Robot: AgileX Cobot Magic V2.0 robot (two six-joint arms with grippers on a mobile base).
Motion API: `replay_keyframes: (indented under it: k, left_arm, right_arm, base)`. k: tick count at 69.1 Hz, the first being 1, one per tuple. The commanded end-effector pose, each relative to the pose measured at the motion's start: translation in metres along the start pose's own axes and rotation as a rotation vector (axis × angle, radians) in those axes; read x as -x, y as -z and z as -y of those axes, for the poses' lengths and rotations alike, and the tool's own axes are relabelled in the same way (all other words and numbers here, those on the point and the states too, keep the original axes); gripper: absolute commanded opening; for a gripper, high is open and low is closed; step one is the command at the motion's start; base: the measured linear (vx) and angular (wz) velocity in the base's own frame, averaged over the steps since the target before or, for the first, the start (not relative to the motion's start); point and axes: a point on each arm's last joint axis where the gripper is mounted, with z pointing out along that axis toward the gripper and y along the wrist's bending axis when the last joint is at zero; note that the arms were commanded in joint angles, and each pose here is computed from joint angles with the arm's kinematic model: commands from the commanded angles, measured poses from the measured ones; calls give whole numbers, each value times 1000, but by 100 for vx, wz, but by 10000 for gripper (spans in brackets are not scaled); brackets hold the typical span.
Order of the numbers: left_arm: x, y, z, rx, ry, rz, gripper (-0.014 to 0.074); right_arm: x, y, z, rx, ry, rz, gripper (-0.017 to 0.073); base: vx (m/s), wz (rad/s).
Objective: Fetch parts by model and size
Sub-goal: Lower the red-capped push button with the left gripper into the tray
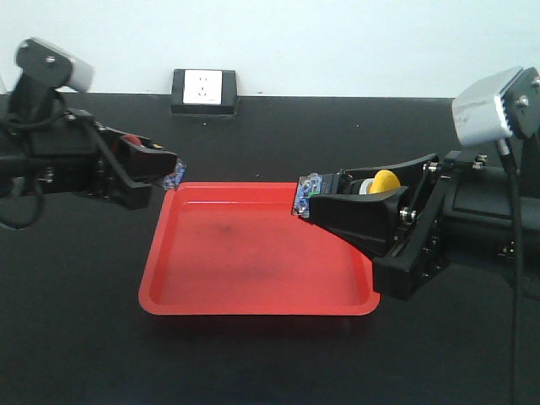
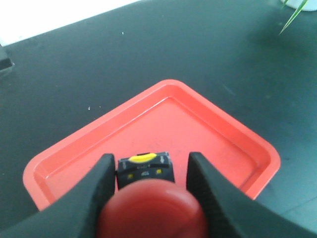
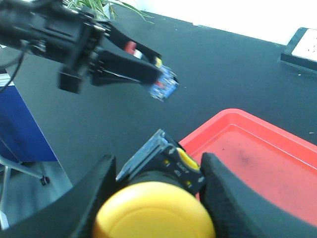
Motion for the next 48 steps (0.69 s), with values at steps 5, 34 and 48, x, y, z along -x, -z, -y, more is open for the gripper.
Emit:
replay_keyframes:
  k: [5, 34, 48]
  left_arm:
    - [23, -10, 5, 44, 42, 26, -7]
    - [39, -77, 15, 126, 86, -282, -6]
    - [29, -111, 13, 115, 179, -404, -6]
  right_arm:
    - [13, 6, -1, -20, -7, 74, -5]
    - [13, 6, 0, -25, 0, 75, -5]
    - [13, 6, 0, -27, 35, 75, -5]
  base:
    - [0, 0]
    - [0, 0]
    - [0, 0]
